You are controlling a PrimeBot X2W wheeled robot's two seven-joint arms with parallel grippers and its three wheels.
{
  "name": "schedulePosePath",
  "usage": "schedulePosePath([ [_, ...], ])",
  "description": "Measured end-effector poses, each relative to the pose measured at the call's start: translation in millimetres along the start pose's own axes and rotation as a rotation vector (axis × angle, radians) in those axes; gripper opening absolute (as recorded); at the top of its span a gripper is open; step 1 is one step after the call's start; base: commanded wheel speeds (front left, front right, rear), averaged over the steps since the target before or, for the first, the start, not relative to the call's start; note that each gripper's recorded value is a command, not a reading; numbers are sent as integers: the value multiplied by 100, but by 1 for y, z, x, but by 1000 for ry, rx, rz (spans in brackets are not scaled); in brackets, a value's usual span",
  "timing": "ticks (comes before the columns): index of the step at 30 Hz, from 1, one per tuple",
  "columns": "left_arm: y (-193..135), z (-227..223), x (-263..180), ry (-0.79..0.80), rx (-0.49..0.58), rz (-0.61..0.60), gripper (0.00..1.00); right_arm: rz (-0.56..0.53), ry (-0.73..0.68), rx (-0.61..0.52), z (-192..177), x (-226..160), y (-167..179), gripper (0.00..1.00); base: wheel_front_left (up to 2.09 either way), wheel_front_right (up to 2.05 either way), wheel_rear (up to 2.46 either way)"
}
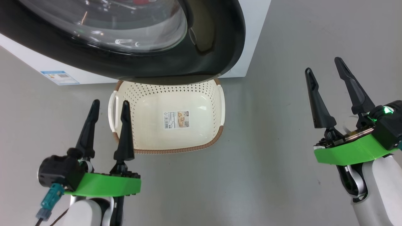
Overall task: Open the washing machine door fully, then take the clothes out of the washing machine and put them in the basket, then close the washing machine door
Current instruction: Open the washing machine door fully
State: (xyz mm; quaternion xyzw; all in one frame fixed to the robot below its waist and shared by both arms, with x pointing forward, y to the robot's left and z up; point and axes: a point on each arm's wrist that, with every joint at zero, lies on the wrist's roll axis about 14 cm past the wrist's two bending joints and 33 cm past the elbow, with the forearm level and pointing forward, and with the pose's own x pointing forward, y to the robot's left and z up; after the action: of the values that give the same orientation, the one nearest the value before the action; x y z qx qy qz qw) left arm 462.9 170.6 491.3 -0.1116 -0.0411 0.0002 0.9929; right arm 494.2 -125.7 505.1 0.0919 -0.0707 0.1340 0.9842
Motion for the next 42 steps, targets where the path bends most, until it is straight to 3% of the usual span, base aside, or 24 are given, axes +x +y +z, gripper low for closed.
schedulePosePath([
  [9,-1,5,-3,-7,5,-3,100,-2,14,2,-2,-7,2,100,0,0,0],
  [12,-1,5,-6,-4,4,-6,100,1,35,11,-7,-11,4,0,0,0,0],
  [21,0,3,-10,3,5,-5,100,-5,71,111,-21,-10,9,0,0,0,0],
  [33,3,-2,-10,18,9,2,100,9,25,426,-10,43,17,0,0,0,0],
  [42,8,-9,-10,35,16,14,100,112,162,699,-4,94,43,0,0,0,0],
])
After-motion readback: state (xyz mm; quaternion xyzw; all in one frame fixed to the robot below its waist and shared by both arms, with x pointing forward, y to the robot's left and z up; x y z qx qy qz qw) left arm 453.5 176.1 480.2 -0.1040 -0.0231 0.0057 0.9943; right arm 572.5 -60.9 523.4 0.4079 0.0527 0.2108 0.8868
